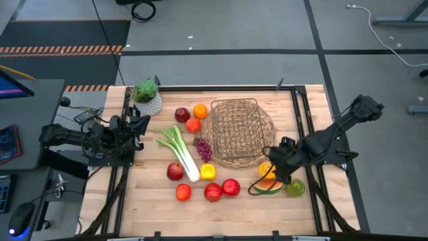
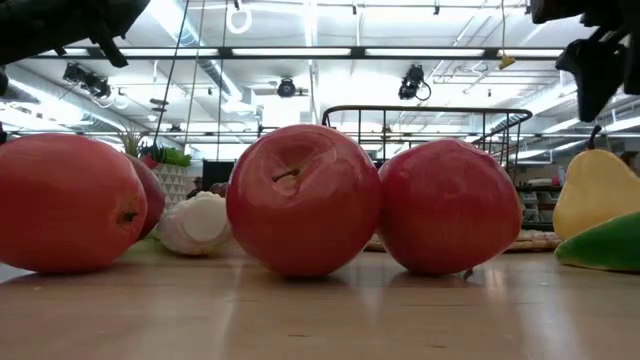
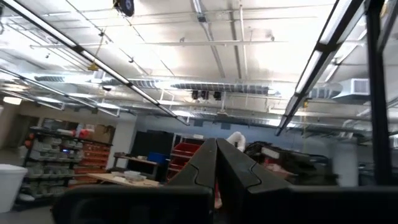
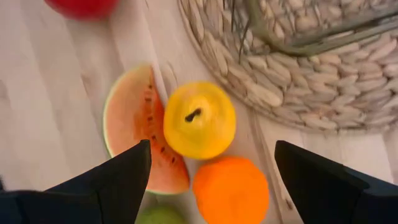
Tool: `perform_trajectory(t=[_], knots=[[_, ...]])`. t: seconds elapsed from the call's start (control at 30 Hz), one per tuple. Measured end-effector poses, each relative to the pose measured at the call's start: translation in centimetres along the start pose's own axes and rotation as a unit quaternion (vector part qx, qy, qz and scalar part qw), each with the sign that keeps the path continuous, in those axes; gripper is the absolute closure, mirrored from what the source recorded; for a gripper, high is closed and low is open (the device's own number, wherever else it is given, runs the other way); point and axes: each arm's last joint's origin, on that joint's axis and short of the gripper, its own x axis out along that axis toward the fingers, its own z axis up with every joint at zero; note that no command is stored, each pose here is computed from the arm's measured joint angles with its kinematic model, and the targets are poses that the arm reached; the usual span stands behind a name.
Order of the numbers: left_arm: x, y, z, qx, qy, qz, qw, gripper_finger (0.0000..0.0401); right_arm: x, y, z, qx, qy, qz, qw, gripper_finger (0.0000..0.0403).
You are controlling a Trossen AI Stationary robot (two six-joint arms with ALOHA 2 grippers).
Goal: Build produce basket
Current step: Put the yellow pear into the wire basket
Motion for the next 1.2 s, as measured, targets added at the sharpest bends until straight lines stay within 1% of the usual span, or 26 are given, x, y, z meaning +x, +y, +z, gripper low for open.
perform_trajectory(t=[0.23,0.4,0.6,0.8,0.93,1.07,1.13,1.2], knots=[[0.3,-0.1,0.5,0.008,-0.008,0.002,1.0,0.0387,0.6,2.9,1.0,-0.017,0.032,-0.032,0.999,0.0058],[0.3,-0.1,0.6,0.02,-0.009,0.002,1.0,0.0387,1.5,3.8,1.5,-0.013,0.041,-0.051,0.998,0.0058],[0.3,-0.1,0.5,0.024,-0.007,0.002,1.0,0.0382,3.0,4.2,1.9,-0.015,0.064,-0.071,0.995,0.0058],[0.3,-0.1,0.6,0.02,-0.008,0.002,1.0,0.0386,4.5,4.4,2.2,-0.035,0.088,-0.092,0.991,0.0058],[0.3,-0.1,0.5,0.022,-0.004,0.002,1.0,0.0388,4.4,4.2,2.3,-0.035,0.089,-0.09,0.991,0.0058],[0.3,-0.1,0.5,0.022,-0.005,0.002,1.0,0.0384,4.0,3.7,2.6,-0.02,0.081,-0.087,0.993,0.0058],[0.3,-0.1,0.5,0.022,-0.005,0.002,1.0,0.0382,3.9,3.6,2.8,-0.012,0.072,-0.092,0.993,0.0066],[0.3,-0.1,0.5,0.022,-0.004,0.002,1.0,0.0382,3.9,3.5,2.8,-0.005,0.066,-0.094,0.993,0.0081]])
